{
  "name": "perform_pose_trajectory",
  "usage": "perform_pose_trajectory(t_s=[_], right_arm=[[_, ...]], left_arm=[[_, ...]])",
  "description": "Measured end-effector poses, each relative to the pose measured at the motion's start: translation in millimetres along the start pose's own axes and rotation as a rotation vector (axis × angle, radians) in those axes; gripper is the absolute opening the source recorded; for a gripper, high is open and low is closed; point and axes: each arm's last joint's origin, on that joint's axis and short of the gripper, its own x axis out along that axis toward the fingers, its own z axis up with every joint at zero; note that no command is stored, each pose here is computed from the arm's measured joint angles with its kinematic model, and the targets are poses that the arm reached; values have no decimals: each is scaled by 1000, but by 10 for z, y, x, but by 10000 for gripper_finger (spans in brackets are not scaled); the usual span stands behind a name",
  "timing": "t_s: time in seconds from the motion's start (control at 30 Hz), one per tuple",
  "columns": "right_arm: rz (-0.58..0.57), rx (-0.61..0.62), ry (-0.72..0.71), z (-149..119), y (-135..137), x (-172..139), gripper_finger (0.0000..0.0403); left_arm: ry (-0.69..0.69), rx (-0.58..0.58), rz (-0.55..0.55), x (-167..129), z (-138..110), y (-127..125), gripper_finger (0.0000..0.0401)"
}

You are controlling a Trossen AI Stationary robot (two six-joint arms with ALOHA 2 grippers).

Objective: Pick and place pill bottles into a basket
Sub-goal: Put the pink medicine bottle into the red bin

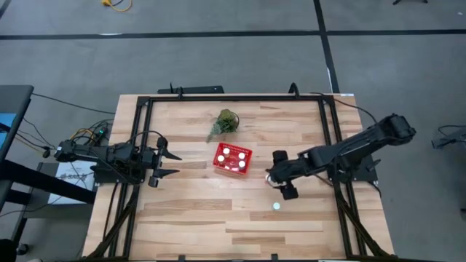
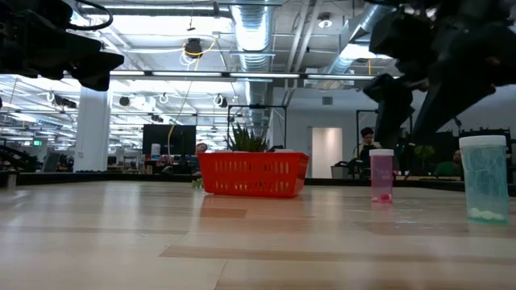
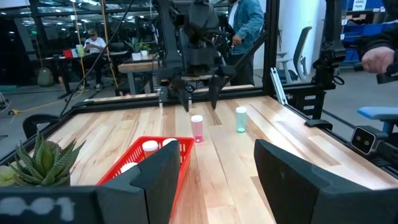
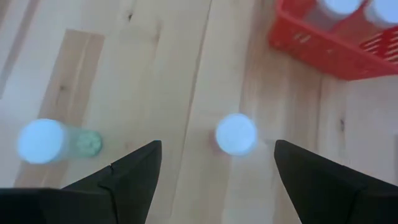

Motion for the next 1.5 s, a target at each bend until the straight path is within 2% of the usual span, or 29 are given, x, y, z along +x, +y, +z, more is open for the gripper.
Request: perform_pose_trajectory(t_s=[0.2,0.47,0.7,0.83,1.2,1.33,1.5], right_arm=[[-22,16,61,-10,-93,165,306],[-44,31,67,-1,-216,306,301],[-31,29,55,11,-209,314,255],[6,31,34,29,-200,301,221],[5,8,16,46,-201,307,118],[5,-19,18,62,-205,296,108],[-5,-63,-3,248,-268,182,127]], left_arm=[[0,-10,0,0,-1,0,199],[0,-11,0,0,-1,0,199],[0,5,0,0,-1,0,199],[0,-4,0,0,-1,0,199],[0,-5,0,0,-1,0,199],[-1,-2,0,0,0,0,199],[0,-8,0,0,-1,0,199]])
